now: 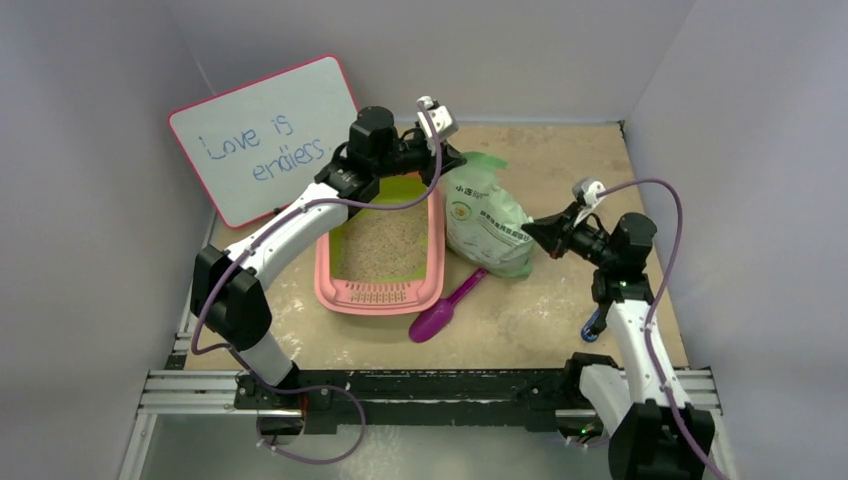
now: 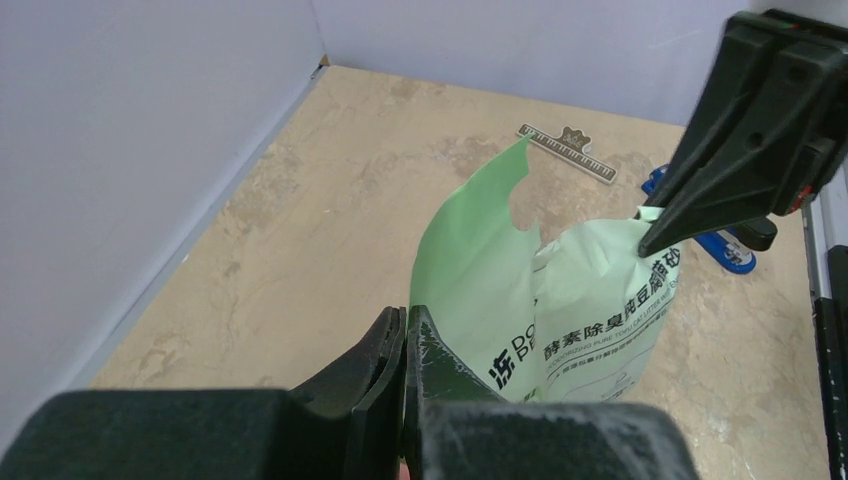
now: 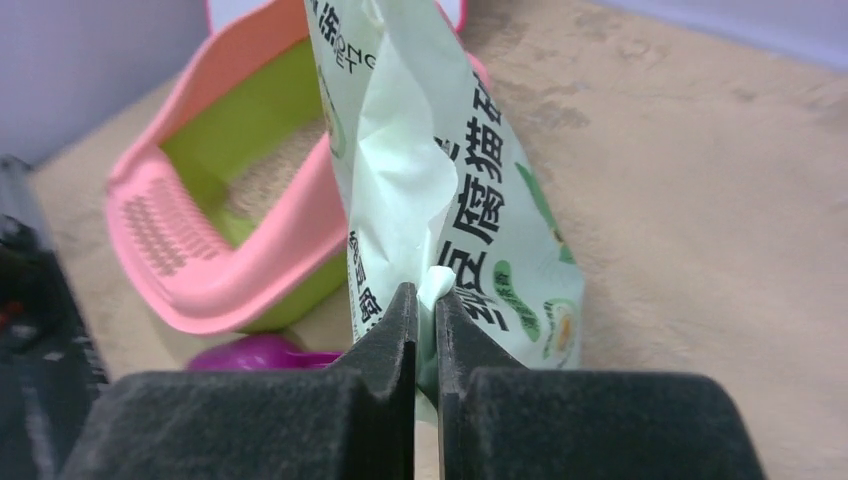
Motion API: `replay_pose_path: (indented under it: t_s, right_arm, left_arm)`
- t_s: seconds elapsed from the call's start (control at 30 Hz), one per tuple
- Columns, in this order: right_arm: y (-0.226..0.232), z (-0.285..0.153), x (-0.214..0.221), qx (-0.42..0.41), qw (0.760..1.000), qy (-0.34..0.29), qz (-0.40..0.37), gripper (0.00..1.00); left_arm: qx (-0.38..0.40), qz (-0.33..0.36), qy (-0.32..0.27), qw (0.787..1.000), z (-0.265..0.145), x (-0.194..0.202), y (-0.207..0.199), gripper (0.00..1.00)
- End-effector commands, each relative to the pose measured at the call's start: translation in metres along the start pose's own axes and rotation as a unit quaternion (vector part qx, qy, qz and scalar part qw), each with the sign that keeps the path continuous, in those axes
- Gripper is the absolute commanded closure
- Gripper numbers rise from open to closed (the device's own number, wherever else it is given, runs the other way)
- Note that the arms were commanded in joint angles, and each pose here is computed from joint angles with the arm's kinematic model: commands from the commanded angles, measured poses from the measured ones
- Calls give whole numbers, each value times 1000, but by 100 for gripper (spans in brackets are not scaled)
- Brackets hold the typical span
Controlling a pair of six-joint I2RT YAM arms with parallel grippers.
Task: Fill the litter box with clean litter
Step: Open the cat litter bag at the center of the board.
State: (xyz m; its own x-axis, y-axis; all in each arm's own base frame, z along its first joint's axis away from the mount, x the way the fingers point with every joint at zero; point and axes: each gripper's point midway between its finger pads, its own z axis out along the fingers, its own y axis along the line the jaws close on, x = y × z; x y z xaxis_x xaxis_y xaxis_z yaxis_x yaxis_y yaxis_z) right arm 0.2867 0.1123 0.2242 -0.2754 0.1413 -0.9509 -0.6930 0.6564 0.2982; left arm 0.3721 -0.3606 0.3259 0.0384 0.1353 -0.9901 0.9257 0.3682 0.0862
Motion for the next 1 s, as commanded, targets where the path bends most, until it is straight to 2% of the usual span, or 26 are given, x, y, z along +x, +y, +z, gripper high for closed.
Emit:
replay_pose_path:
  t_s: [0.0,0.07,0.2,0.3,0.33,0.37,0.4,0.47,0.53,0.57,0.6,0.63,0.7,0.77,0.83,0.9,0.93,0.97]
  right_arm:
    - [12,-21,-69,39,950,-82,-297,100]
    - [20,-28,-69,39,923,-91,-371,100]
    - [31,-29,-54,-2,891,-77,-448,100]
    - [10,-34,-60,60,873,-58,-481,98]
    - [5,-37,-67,84,870,-63,-481,87]
    - [3,-40,-75,102,869,-73,-478,66]
    - [5,-43,-83,117,876,-91,-459,51]
    - [18,-48,-99,121,892,-124,-418,42]
    - [36,-52,-113,107,922,-155,-338,33]
    - [41,-55,-122,116,938,-167,-281,28]
    - [40,-59,-127,133,956,-182,-189,24]
    - [35,-64,-133,166,963,-193,-87,21]
    - [26,-67,-114,208,963,-154,71,21]
    - [23,-68,-90,237,954,-91,161,18]
    - [46,-58,-76,175,965,-36,193,17]
    - [86,-49,-59,50,975,18,217,23]
    - [97,-51,-50,21,974,36,224,24]
    - [98,-55,-40,31,973,50,222,23]
  left_arm:
    - [-51,64,-99,992,-18,-80,13,100]
    - [-65,61,-104,991,-18,-80,18,100]
    - [-79,54,-117,988,-17,-84,24,100]
    - [-78,55,-122,988,-18,-86,22,100]
    - [-74,56,-122,988,-18,-86,21,100]
    - [-70,57,-122,988,-19,-86,19,100]
    - [-63,58,-120,989,-18,-84,17,100]
    - [-44,63,-109,991,-17,-78,10,100]
    - [-30,66,-104,992,-17,-75,5,100]
    - [-20,69,-103,992,-17,-73,1,100]
    - [-11,73,-104,992,-18,-72,-3,100]
    - [-3,73,-104,992,-18,-70,-6,100]
    - [8,70,-105,992,-17,-70,-10,100]
    - [24,68,-103,992,-17,-66,-16,100]
    - [44,68,-99,992,-17,-60,-23,100]
    - [51,71,-94,992,-17,-54,-26,100]
    - [50,73,-88,992,-16,-50,-25,100]
    - [50,76,-84,992,-16,-48,-25,100]
